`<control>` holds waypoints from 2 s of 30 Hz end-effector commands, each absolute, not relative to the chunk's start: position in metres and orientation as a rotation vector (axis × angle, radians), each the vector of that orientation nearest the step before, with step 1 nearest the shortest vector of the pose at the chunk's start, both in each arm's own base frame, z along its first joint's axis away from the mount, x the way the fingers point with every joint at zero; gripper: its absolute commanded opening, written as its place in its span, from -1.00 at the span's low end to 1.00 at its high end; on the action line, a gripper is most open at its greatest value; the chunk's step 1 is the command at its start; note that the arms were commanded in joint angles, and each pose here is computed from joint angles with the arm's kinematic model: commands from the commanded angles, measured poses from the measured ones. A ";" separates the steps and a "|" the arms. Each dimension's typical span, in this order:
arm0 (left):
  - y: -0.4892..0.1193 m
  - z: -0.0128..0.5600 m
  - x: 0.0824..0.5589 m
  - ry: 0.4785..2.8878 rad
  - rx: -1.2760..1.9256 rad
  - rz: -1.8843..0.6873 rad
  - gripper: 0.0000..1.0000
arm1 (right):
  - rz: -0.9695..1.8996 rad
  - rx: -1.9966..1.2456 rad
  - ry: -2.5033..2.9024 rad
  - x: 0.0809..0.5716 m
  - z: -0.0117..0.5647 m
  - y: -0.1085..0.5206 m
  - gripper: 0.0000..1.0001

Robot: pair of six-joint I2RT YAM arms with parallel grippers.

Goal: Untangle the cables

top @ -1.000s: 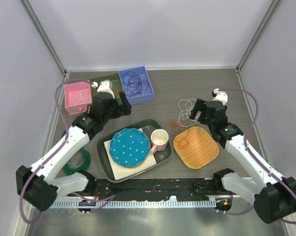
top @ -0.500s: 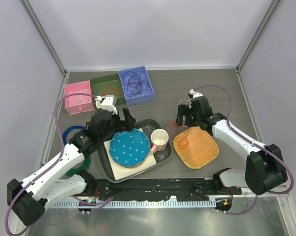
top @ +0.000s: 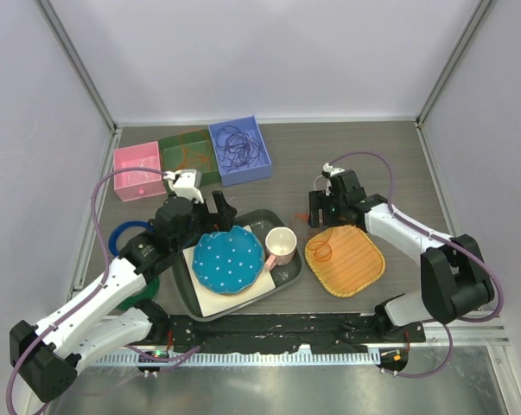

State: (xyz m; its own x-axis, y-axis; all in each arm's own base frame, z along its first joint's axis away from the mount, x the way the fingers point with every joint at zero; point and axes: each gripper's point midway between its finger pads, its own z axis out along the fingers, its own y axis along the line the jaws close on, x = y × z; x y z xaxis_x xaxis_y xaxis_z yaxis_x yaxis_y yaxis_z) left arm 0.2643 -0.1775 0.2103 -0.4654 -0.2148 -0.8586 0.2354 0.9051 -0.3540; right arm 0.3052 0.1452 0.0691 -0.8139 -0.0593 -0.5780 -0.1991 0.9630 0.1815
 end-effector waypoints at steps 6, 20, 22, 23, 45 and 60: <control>-0.180 0.220 0.272 1.934 0.023 -0.524 1.00 | 0.313 -0.273 2.458 0.317 0.068 0.152 0.47; -0.181 0.219 0.269 1.928 0.033 -0.541 1.00 | 0.332 -0.274 2.384 0.323 0.092 0.156 -0.99; -0.184 0.219 0.268 1.929 0.051 -0.553 1.00 | 0.354 -0.247 2.325 0.327 0.114 0.159 -0.99; -0.187 0.220 0.267 1.927 0.065 -0.566 1.00 | 0.366 -0.235 2.293 0.329 0.125 0.160 -0.98; -0.377 0.226 0.284 1.824 0.811 -0.984 1.00 | 0.766 -0.014 1.737 0.291 0.320 0.169 -0.98; -0.437 0.207 0.319 1.788 0.933 -1.054 0.90 | 0.884 -0.049 1.744 0.286 0.337 0.187 -0.99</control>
State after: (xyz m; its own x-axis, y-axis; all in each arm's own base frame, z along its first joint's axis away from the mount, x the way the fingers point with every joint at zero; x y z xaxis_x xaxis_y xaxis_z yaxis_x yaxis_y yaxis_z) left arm 0.3097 -0.4219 0.1662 -0.4745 0.2410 -0.8466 0.8343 0.4299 -0.3451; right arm 0.2911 0.1775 0.3068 -0.4035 0.3619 -0.8404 -0.3835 0.7670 0.5144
